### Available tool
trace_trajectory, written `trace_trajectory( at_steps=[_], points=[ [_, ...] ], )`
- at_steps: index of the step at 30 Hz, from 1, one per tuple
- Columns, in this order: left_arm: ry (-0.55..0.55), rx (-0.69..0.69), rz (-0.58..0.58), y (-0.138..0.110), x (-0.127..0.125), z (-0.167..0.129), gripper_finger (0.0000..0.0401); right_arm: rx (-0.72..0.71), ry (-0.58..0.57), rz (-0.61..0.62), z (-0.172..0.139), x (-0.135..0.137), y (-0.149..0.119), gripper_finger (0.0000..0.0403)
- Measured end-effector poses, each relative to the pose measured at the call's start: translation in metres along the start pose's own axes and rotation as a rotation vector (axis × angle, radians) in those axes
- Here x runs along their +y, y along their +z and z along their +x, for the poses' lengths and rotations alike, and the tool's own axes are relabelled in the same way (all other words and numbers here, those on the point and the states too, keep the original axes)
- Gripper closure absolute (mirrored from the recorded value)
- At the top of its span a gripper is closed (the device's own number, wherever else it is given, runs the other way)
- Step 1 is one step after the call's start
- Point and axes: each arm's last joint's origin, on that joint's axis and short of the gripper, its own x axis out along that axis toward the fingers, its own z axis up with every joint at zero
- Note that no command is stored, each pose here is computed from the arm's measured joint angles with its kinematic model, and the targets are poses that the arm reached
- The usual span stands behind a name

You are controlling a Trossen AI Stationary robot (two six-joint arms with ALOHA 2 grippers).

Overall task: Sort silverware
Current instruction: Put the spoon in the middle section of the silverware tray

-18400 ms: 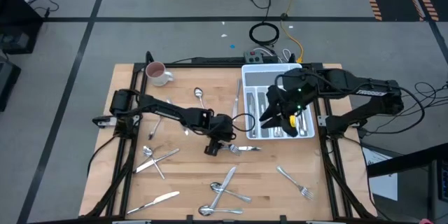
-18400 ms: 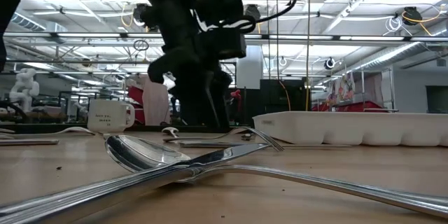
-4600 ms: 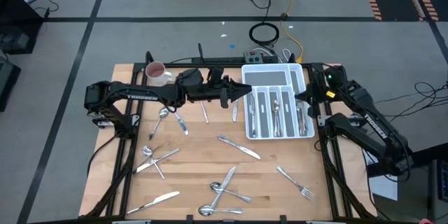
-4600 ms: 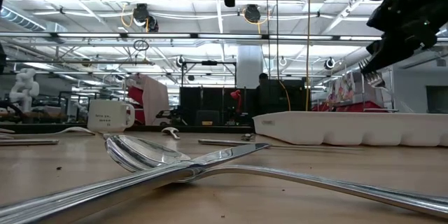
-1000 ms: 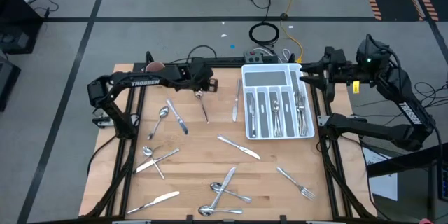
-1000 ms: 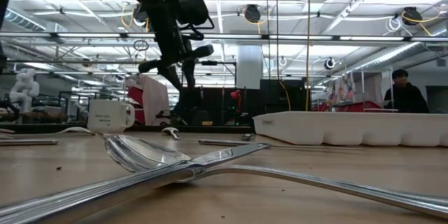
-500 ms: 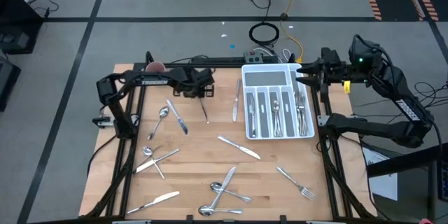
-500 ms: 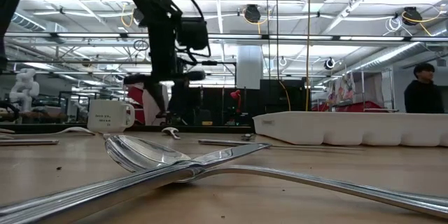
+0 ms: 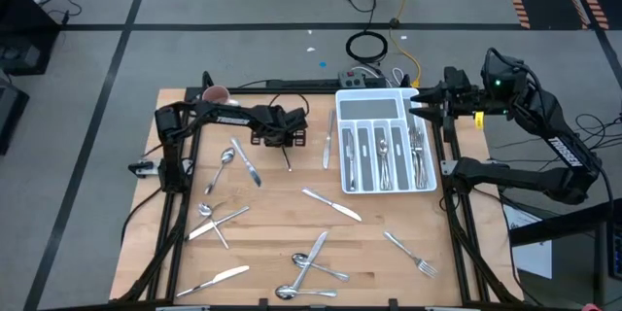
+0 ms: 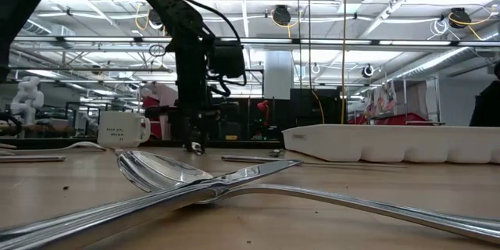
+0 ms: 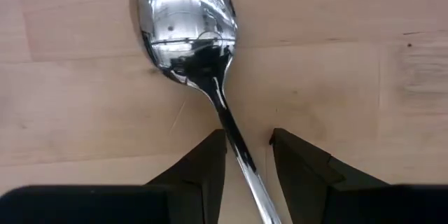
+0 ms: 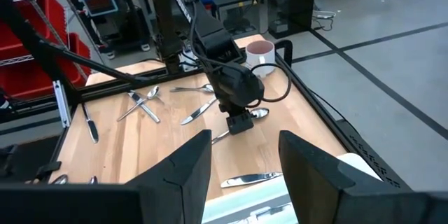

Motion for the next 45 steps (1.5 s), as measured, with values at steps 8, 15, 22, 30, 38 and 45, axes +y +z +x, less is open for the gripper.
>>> trace_trajectory(
  at_steps=[8, 15, 22, 30, 38, 45],
  points=[
    [-0.001, -0.018, -0.020, 0.015, 0.006, 0.006, 0.0349, 0.003, 0.000, 0.024, 0.000, 0.000, 0.000, 0.0245],
    [-0.009, -0.058, 0.041, 0.017, 0.004, 0.005, 0.0391, 0.012, -0.003, 0.055, 0.000, 0.000, -0.001, 0.0245],
    [-0.099, -0.103, 0.128, 0.002, -0.007, -0.018, 0.0397, 0.038, -0.005, 0.066, 0.000, 0.000, -0.004, 0.0245],
    [-0.488, -0.188, 0.185, -0.014, -0.030, -0.087, 0.0399, 0.044, -0.010, 0.049, 0.001, -0.001, -0.004, 0.0245],
    [-1.199, -0.387, 0.278, -0.024, -0.041, -0.201, 0.0399, -0.084, -0.016, 0.099, 0.013, -0.006, 0.001, 0.0245],
    [-1.840, -0.367, 0.441, -0.044, -0.041, -0.265, 0.0400, -0.172, 0.146, 0.061, 0.051, -0.008, -0.011, 0.0245]
  ],
)
